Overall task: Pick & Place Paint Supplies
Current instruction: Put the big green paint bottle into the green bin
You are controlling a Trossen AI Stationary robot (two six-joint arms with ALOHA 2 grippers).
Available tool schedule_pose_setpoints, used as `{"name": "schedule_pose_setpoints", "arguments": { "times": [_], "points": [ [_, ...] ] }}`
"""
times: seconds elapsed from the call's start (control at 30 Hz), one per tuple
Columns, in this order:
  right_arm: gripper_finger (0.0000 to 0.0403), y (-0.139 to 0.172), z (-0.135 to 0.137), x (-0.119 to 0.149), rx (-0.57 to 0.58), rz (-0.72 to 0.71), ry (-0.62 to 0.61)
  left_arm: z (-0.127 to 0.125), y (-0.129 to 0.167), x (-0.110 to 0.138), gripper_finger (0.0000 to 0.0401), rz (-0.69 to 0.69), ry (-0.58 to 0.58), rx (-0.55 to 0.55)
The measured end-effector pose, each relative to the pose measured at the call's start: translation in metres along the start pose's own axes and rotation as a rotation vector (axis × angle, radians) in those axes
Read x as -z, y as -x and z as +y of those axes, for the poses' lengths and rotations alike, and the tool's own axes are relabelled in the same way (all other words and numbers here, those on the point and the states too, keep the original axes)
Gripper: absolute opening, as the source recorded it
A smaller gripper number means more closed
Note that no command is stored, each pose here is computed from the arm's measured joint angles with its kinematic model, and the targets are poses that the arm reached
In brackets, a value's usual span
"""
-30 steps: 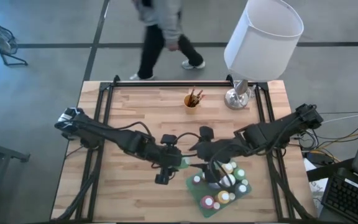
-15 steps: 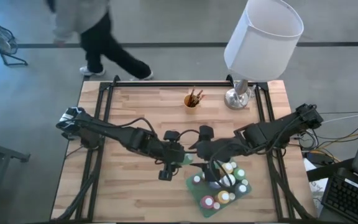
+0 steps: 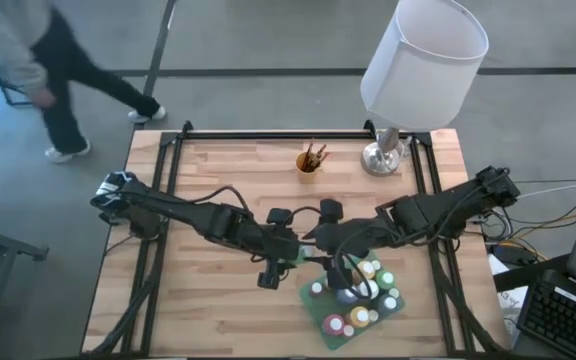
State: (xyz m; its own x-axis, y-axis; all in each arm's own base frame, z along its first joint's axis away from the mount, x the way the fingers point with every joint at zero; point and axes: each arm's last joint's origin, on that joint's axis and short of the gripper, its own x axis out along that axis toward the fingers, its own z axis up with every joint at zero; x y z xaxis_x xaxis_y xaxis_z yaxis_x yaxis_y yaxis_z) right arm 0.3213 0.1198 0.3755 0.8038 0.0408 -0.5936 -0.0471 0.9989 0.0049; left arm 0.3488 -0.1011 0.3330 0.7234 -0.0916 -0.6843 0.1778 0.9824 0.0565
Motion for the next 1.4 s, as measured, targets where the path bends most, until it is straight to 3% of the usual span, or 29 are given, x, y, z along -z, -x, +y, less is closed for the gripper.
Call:
{"name": "schedule_pose_setpoints", "arguments": {
  "times": [0.23,0.57,1.03,1.3,1.4],
  "points": [
    [0.0194,0.000,0.000,-0.001,-0.001,-0.009,0.002,0.001,0.000,-0.001,0.0218,-0.006,0.002,-0.002],
    [0.0114,0.000,0.000,0.001,0.002,0.009,0.019,0.001,-0.001,0.000,0.0218,-0.001,0.010,-0.003],
    [0.0114,0.000,0.000,0.001,0.003,0.010,0.031,0.001,-0.001,0.000,0.0219,-0.001,0.000,-0.003],
    [0.0114,0.004,-0.001,-0.001,0.002,0.033,0.052,0.002,0.006,0.007,0.0295,0.067,-0.023,-0.009],
    [0.0114,0.008,-0.002,-0.003,0.008,0.043,0.049,0.005,0.015,0.011,0.0318,0.103,0.003,-0.073]
  ]
}}
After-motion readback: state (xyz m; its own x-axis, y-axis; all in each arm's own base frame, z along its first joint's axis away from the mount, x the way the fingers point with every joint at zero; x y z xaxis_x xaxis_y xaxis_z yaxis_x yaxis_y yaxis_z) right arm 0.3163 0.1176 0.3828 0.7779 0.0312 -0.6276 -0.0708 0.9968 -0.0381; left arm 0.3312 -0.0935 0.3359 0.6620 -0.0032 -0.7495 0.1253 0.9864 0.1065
